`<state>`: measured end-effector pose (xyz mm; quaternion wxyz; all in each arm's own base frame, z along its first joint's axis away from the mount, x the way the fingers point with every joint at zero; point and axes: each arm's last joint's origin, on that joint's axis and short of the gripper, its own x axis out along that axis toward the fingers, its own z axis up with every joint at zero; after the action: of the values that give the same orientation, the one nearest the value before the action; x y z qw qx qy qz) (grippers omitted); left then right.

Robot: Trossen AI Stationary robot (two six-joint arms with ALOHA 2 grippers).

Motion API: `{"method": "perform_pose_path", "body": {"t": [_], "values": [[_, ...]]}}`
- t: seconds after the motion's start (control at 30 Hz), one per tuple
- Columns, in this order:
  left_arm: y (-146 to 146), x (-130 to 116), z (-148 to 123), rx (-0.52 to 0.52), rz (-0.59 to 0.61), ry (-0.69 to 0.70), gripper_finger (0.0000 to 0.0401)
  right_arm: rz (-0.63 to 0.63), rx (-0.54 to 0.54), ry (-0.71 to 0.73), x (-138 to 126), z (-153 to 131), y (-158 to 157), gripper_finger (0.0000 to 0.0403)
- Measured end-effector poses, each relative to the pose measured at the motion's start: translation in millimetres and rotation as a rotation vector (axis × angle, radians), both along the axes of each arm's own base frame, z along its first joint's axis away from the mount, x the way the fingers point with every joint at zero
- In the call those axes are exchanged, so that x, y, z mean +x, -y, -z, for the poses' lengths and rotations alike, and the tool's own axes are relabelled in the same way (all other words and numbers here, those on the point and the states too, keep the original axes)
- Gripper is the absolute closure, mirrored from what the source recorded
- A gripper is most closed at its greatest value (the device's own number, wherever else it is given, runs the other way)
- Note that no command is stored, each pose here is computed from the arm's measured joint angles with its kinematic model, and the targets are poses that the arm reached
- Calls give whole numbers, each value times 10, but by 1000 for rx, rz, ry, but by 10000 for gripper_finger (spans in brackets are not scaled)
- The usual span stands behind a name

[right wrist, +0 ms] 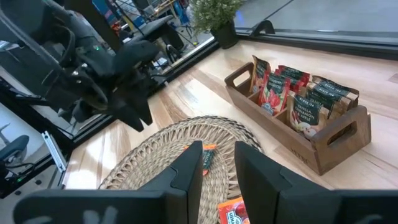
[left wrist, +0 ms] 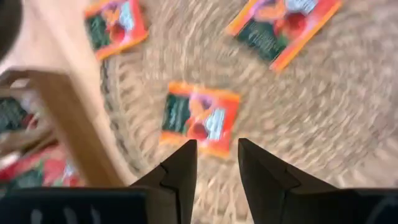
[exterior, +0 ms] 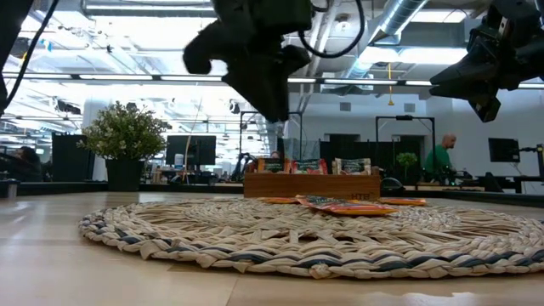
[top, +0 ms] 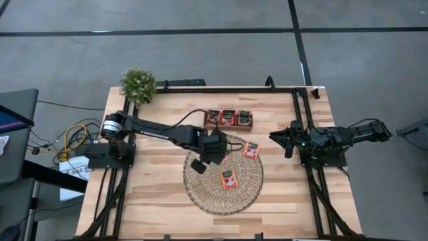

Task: Pick & Place Tea
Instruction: Put the orange tea bag into the left section of the wooden organizer

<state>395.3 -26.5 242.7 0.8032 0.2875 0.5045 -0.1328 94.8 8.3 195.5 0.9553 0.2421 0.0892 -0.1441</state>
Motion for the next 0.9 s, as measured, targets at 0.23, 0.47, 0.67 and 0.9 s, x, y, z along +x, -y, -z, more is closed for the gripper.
{"method": "perform_pose_path", "body": {"t": [0.23,0.47,0.67,0.9], "values": [[2,147,-38,-2,44,145,292,0,0,0,0,0,0,317],[10,323,169,36,133,182,292,-1,-3,-8,-2,7,0,317],[-85,448,464,99,115,148,292,-2,-8,-9,-3,8,0,317],[-204,465,615,101,103,93,301,-3,-10,-9,-3,7,1,317]]}}
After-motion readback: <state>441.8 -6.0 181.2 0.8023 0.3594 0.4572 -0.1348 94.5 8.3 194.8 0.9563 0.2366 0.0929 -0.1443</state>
